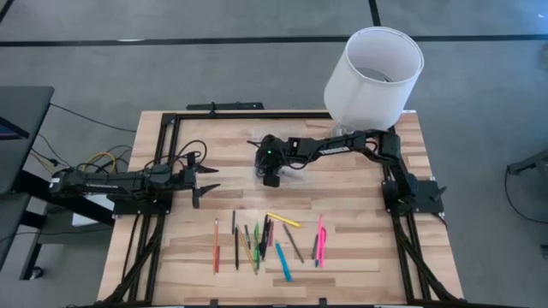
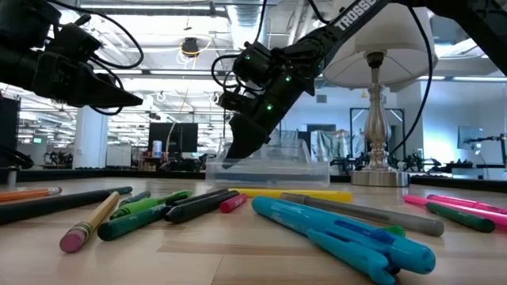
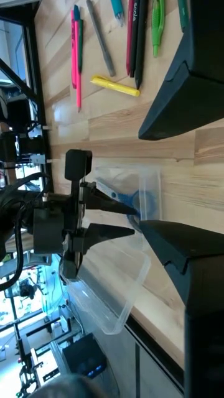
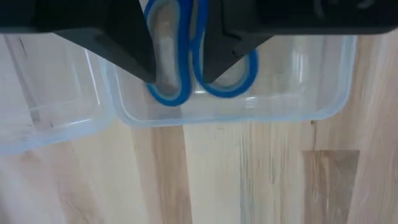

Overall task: Pick & place school supplies into a supply box
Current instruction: Put the scissors into the supply box, then put the orange pencil into the supply box

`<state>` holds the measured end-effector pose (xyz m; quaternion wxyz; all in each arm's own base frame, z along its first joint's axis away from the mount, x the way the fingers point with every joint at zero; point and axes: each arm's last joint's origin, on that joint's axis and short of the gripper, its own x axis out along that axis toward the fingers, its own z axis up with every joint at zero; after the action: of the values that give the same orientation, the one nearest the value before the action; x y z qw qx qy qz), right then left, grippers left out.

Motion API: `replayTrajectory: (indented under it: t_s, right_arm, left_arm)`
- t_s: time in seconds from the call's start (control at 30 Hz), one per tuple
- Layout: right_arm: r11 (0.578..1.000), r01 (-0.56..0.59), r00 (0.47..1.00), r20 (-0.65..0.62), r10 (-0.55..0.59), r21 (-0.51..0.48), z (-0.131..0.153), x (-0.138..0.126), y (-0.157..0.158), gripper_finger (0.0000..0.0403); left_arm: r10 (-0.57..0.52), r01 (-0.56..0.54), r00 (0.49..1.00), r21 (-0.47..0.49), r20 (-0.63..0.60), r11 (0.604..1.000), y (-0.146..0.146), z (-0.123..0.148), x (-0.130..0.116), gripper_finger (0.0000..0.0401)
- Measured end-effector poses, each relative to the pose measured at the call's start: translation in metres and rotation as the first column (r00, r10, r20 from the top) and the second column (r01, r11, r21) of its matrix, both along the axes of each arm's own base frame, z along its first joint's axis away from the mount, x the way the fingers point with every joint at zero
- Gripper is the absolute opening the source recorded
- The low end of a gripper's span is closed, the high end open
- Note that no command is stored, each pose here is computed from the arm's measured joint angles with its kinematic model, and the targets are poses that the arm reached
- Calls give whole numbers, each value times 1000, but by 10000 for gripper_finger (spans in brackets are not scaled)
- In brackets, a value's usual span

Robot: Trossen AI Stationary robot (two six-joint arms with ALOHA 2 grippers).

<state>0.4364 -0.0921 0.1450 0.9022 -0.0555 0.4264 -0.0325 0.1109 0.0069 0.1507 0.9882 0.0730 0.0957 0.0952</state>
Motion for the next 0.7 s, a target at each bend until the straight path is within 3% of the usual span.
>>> replayTrajectory:
  t_s: [0.4,0.7]
  right_arm:
    - [1000,-14,1000,21,14,-11,2,2,3,158]
    - [999,-33,999,18,33,-15,31,-7,13,145]
  left_arm:
    - [0,0,1000,0,0,1000,0,0,0,219]
    - [-1,1,1000,6,-1,1000,0,0,0,219]
